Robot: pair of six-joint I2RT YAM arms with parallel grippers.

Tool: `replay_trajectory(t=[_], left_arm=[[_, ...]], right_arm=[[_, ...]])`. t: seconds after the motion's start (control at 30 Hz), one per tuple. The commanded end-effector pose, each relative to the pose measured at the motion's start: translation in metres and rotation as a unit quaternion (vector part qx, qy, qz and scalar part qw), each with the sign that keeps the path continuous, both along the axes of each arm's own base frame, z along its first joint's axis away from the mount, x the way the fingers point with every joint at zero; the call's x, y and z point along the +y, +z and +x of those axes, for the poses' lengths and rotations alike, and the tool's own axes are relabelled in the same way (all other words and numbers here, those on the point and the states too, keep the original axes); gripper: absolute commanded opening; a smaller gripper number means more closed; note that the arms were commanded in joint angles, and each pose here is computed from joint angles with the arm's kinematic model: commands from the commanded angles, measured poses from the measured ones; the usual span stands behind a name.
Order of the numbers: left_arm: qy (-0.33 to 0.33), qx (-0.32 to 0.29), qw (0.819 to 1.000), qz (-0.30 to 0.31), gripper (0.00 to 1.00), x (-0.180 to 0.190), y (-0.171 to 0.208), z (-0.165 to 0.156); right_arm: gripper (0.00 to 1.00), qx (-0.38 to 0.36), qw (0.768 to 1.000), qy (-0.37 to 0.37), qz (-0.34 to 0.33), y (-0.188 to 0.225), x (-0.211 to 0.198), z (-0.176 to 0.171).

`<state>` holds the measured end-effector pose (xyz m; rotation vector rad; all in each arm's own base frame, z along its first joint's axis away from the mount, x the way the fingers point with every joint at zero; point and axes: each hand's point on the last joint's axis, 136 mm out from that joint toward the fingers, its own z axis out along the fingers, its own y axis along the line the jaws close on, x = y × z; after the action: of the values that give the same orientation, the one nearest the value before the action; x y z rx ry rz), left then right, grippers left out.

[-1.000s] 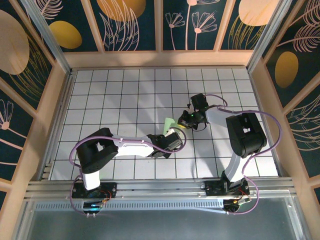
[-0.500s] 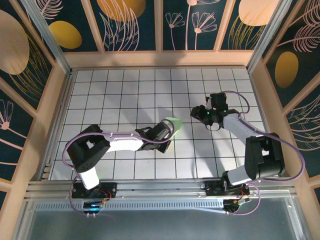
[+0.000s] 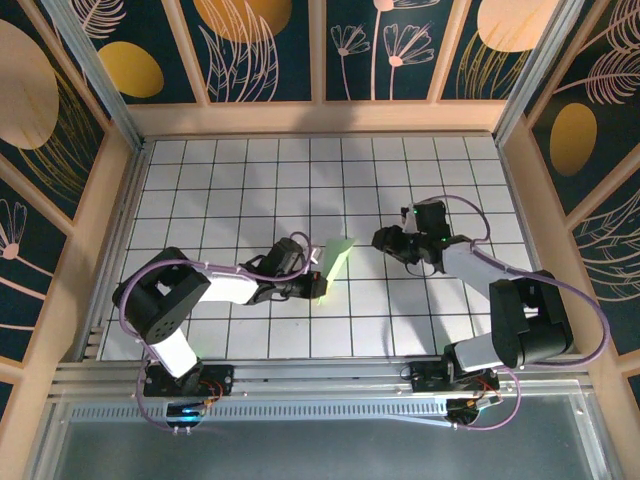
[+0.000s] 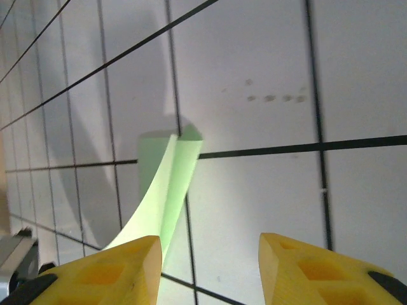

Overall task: Fold a paper plane with a square sheet of paper (fold left side to right side)
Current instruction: Fold the wing for the fifth time at the center of the table.

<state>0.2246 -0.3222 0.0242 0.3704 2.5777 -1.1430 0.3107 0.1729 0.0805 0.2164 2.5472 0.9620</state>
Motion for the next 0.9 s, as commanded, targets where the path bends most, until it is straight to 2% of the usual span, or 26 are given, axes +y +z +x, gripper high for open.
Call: replay_trajectory(t=[0.0,0.4,0.7,0.87], left_arm=[[0.002,0.008,0.996,-0.089,0.00,-0.016,0.028,0.002],[0.019,0.016,0.994,-0.103,0.00,-0.009,0.026,0.003],[0.023,0.018,0.994,-0.105,0.00,-0.008,0.027,0.005],[0.025,0.034,0.995,-0.095,0.00,-0.008,0.014,0.004]], right_arm=[[0.45,-0.017,0.999,0.022,0.025,0.004,0.022,-0.002],[0.44,-0.001,0.998,0.044,0.038,-0.014,0.073,-0.010],[0.44,0.001,0.998,0.046,0.040,-0.019,0.084,-0.005],[0.41,0.005,0.998,0.048,0.042,-0.022,0.089,-0.003]])
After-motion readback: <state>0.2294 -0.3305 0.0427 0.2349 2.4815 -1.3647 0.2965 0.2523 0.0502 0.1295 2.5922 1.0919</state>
